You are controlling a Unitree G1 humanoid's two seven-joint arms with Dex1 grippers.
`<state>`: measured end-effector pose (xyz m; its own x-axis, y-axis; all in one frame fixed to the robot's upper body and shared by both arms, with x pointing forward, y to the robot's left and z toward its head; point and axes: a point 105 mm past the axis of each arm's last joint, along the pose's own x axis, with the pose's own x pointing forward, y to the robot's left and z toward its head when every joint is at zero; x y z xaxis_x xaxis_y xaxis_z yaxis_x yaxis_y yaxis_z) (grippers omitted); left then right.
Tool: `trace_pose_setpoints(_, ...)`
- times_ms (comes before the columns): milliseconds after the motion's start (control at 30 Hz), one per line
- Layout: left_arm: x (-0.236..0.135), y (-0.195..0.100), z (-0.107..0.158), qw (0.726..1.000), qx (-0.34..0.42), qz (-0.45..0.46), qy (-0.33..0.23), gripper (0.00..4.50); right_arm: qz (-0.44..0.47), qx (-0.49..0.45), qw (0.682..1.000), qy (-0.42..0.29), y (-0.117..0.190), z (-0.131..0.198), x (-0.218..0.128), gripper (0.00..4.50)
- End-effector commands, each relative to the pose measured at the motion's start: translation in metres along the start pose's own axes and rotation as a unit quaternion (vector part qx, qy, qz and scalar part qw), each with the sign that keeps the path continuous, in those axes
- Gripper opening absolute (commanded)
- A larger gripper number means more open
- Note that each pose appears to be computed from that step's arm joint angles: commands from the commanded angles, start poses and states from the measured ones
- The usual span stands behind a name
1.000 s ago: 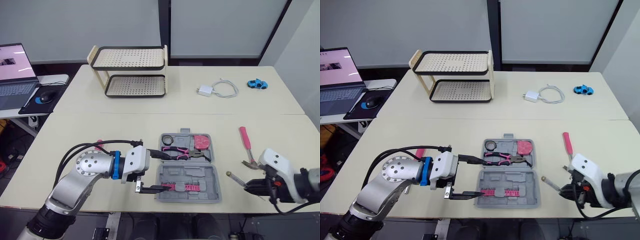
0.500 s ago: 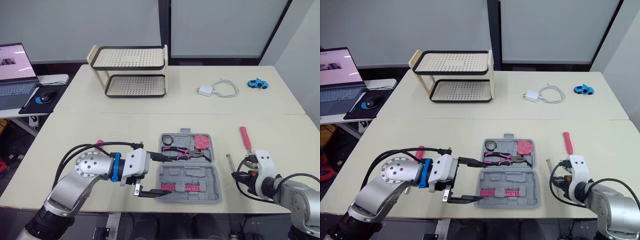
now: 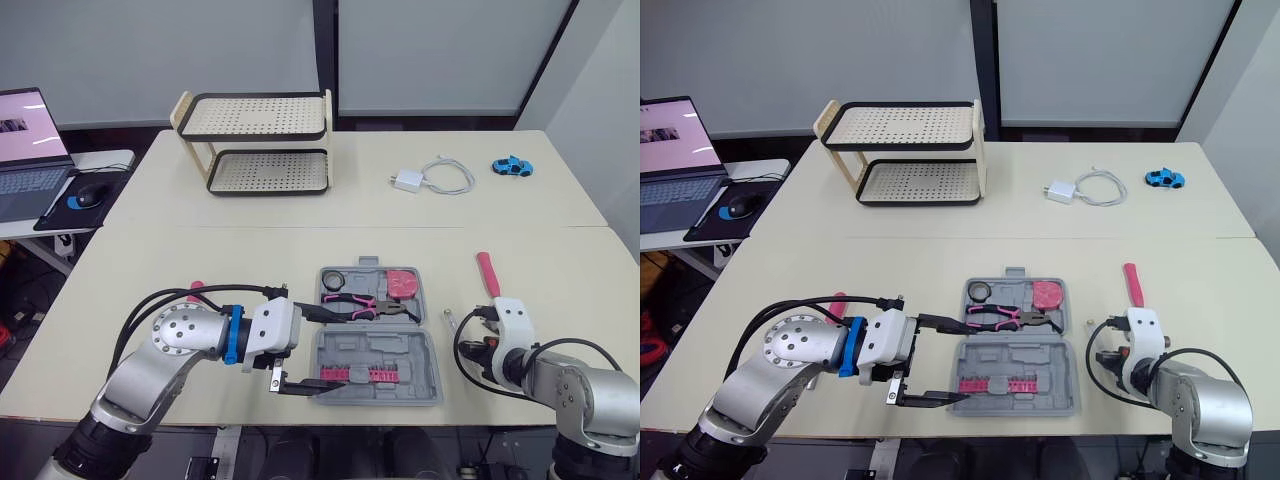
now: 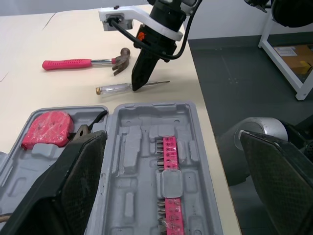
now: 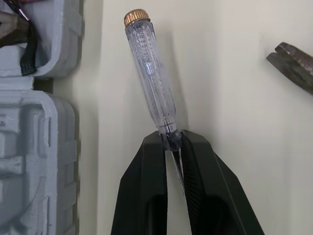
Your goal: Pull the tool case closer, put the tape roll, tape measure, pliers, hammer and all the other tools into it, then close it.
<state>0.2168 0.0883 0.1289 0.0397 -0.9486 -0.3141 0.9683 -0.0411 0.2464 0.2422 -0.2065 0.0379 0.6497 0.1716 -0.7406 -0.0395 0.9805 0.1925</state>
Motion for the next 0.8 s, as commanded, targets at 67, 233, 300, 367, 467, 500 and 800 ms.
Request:
trace_pose_setpoints(67, 0.003, -0.001, 0.003, 1.000, 0.011, -0.006, -0.008, 4.50, -0.003, -0.012, 1.000, -0.007, 0.000, -0.001, -0.002, 1.45)
trace_pose_setpoints(233, 0.002, -0.001, 0.001, 1.000, 0.010, -0.003, -0.007, 4.50, 0.012, -0.047, 0.999, -0.023, 0.001, 0.002, -0.012, 3.07)
trace_pose_setpoints(300, 0.002, -0.001, 0.001, 1.000, 0.010, -0.002, -0.007, 4.50, 0.015, -0.068, 0.997, -0.035, 0.000, 0.005, -0.018, 3.75)
trace_pose_setpoints(367, 0.002, -0.001, 0.001, 1.000, 0.010, -0.001, -0.006, 4.50, 0.026, -0.102, 0.993, -0.049, -0.001, 0.008, -0.027, 3.75)
trace_pose_setpoints(467, 0.000, 0.000, 0.000, 1.000, 0.010, 0.001, -0.005, 4.50, 0.049, -0.192, 0.977, -0.073, 0.001, 0.012, -0.039, 3.75)
trace_pose_setpoints(500, 0.000, 0.000, 0.000, 1.000, 0.011, 0.002, -0.005, 4.50, 0.057, -0.225, 0.970, -0.078, 0.001, 0.012, -0.042, 3.75)
trace_pose_setpoints(800, 0.001, 0.002, 0.006, 1.000, 0.012, 0.001, -0.017, 4.50, 0.123, -0.374, 0.914, -0.097, 0.001, 0.010, -0.031, 4.47)
